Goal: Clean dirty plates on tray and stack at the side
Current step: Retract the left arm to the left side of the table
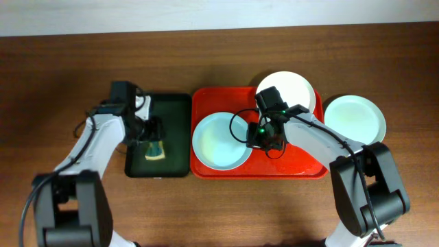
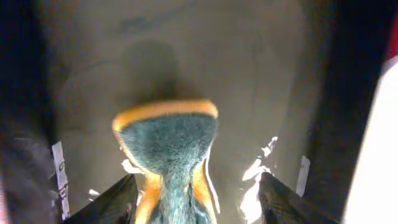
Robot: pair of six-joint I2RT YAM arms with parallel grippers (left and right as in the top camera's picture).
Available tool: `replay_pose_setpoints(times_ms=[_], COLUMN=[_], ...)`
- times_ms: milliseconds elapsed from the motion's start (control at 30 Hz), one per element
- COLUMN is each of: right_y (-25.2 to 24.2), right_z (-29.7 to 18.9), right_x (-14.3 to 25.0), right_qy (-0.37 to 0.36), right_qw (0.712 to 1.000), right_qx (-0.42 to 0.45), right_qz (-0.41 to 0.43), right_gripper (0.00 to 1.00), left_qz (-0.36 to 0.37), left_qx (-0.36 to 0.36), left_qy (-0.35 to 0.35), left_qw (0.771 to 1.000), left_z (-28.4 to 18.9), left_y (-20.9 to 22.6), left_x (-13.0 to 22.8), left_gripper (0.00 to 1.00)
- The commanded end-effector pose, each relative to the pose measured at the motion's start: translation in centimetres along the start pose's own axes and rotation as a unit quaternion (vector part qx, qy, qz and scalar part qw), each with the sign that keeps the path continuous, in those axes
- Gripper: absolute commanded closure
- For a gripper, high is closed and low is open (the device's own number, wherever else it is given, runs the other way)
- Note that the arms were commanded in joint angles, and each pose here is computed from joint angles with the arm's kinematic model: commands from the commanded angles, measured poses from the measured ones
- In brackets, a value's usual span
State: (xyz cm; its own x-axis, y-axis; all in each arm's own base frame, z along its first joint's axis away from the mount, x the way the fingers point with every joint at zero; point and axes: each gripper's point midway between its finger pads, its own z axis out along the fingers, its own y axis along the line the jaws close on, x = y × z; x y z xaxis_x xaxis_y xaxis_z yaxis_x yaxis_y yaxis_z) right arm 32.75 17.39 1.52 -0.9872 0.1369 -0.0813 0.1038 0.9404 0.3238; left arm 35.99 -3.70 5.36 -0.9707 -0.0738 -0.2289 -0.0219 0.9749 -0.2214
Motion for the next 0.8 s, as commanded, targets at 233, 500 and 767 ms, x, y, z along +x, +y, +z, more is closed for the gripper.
replay_pose_setpoints(times_ms=[233, 500, 767], right_y=[-0.4, -0.5, -0.2], right_z=[0.0, 0.2, 0.2], right_x=[-0.3, -0.6, -1.1], right_qy=[-0.01, -0.019, -0.03], right_qw=[1.0, 1.0, 0.999], right_qx=[0.016, 0.017, 0.011], right_qz=[-0.001, -0.002, -0.004], right_gripper=[0.82, 0.85, 0.96], left_qz=[-0.138, -0.154, -0.154], left_qx=[-0.016, -0.023, -0.023], left_qy=[-0.183, -0.187, -0.187], left_qw=[0.973, 0.97, 0.97], left_z=[-12.4, -12.7, -12.7], left_y=[4.7, 6.0, 6.0], left_x=[-5.2, -5.2, -5.2], left_gripper=[0.01, 0.01, 0.01])
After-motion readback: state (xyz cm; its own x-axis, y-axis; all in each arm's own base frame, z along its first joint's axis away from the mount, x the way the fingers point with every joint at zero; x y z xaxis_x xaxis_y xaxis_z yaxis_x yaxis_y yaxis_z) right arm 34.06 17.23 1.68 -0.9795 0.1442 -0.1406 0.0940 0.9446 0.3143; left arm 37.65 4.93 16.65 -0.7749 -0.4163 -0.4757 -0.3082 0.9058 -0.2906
